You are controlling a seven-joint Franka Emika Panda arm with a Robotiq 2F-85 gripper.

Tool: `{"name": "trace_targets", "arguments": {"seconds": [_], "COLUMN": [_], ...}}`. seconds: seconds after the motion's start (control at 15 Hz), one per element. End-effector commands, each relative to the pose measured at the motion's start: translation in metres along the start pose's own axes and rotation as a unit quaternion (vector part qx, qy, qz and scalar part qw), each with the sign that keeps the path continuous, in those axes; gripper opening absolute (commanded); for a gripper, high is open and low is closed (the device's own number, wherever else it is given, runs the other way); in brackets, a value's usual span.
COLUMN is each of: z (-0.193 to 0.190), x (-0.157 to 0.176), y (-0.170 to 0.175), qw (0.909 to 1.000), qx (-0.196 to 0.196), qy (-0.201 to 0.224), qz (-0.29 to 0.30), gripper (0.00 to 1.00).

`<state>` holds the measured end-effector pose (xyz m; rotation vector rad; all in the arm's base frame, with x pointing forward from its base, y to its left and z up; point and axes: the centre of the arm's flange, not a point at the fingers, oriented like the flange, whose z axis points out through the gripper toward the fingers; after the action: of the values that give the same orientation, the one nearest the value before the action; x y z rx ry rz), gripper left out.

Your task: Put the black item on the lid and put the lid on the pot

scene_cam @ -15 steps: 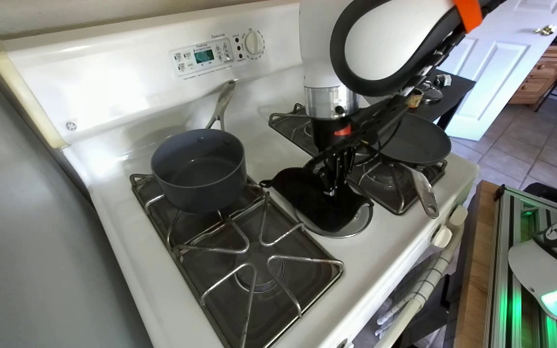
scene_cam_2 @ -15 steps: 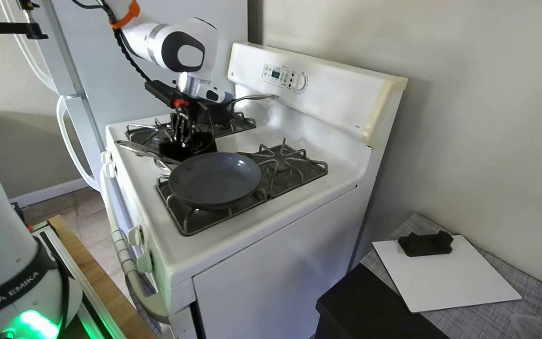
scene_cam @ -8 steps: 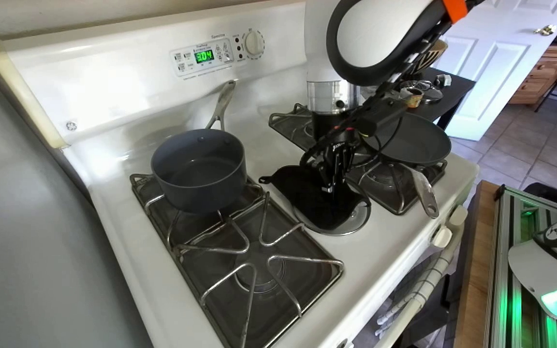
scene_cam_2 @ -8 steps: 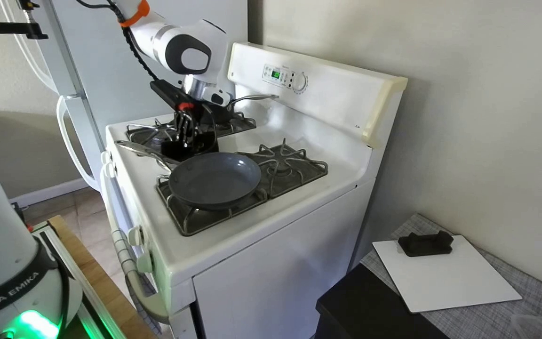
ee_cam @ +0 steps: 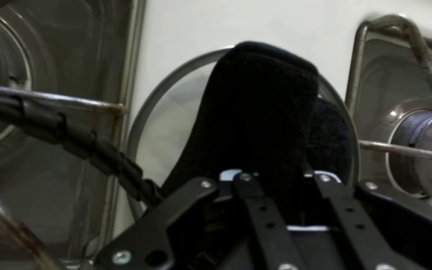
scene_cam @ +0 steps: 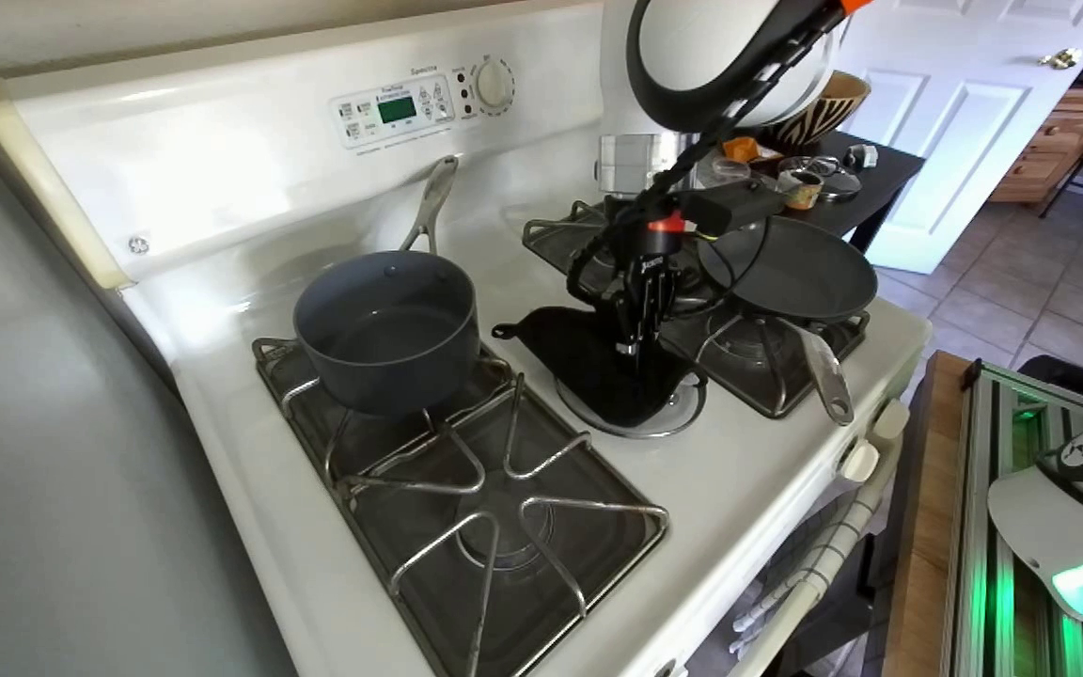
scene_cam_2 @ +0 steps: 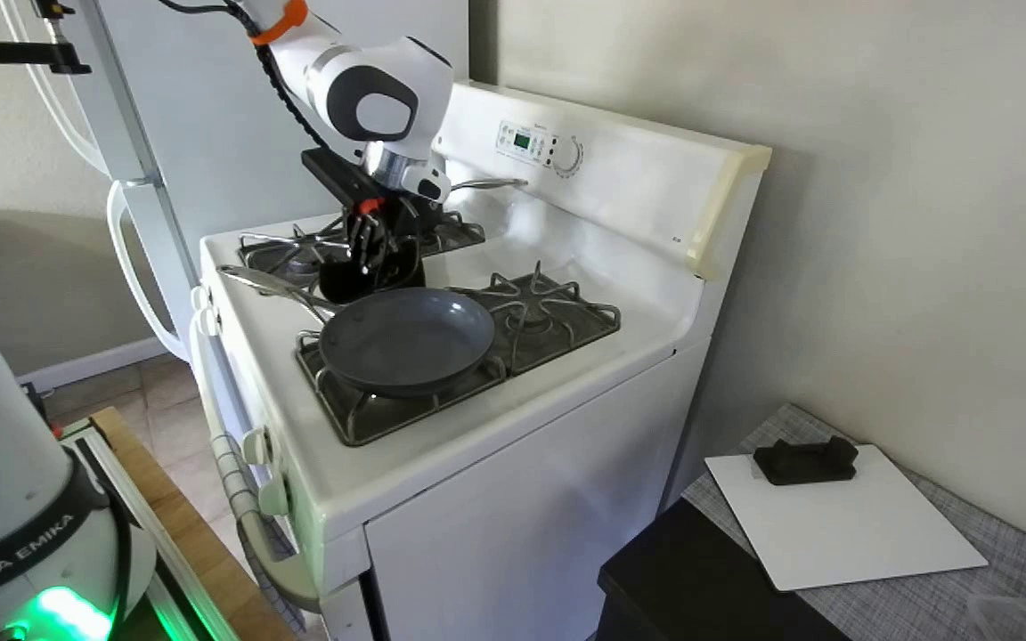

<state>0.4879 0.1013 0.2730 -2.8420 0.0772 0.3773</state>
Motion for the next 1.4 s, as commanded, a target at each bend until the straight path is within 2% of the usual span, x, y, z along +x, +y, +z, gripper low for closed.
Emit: {"name": "trace_targets", "arguments": {"seconds": [0.0, 0.6, 1.33], "z": [-0.007, -0.03, -0.061], "x": [0.006, 0.011, 0.006], "y": [0.0, -0.024, -0.047], "qw": [0.9996, 0.9988, 0.9976], "qx": [0.021, 0.012, -0.012], "qy": [-0.008, -0.019, 0.01], "qz": [-0.015, -0.044, -0.067], "gripper": [0.05, 0.05, 0.05]}}
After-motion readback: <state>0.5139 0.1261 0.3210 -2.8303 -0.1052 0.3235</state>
